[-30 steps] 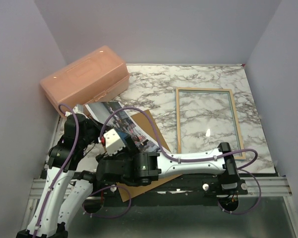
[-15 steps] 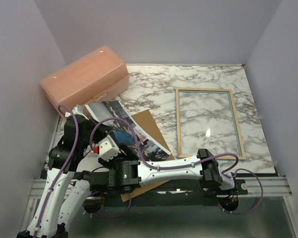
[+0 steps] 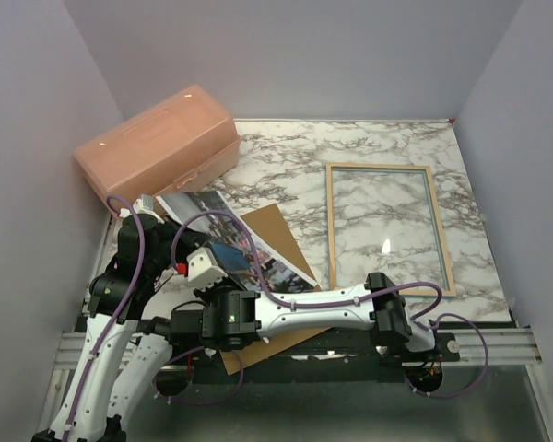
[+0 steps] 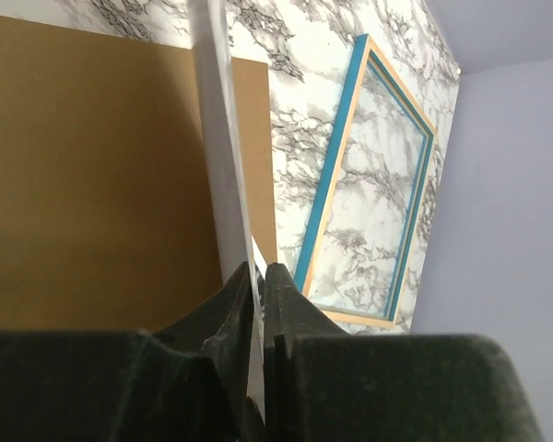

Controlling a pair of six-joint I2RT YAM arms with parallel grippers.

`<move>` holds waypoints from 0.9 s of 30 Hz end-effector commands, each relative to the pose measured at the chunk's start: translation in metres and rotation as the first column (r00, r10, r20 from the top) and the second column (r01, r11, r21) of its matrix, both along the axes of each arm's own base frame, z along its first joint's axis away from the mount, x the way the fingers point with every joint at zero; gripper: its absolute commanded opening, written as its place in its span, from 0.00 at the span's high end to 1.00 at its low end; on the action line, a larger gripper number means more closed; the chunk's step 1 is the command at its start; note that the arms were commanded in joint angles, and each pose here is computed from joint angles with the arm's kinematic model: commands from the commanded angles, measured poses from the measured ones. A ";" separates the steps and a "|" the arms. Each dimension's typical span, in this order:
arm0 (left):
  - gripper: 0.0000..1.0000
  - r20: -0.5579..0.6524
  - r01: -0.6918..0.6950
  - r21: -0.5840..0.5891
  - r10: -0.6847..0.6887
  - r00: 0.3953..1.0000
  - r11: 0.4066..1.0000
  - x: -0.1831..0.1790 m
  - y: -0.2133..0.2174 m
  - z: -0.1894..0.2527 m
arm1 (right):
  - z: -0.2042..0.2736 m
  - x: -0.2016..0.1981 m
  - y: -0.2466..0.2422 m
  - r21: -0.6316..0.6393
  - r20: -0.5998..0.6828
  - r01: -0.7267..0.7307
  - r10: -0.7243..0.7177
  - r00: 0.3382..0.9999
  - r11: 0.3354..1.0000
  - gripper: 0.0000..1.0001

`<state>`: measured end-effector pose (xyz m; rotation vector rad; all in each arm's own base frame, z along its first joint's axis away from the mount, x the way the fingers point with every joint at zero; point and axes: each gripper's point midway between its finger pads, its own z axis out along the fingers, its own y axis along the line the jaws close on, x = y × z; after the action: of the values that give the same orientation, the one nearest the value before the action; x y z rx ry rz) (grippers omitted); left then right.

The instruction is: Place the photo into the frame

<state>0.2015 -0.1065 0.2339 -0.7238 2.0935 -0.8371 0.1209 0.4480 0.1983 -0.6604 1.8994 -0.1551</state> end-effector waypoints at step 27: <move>0.08 0.134 0.111 0.004 -0.111 0.985 0.994 0.001 -0.014 0.026 | 0.071 0.074 -0.085 0.569 -0.348 0.100 0.130 0.928 0.816 0.99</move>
<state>0.2012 -0.1099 0.2472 -0.6214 2.0528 -0.8613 0.1938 0.3675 0.2334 -0.3656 2.1838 0.3258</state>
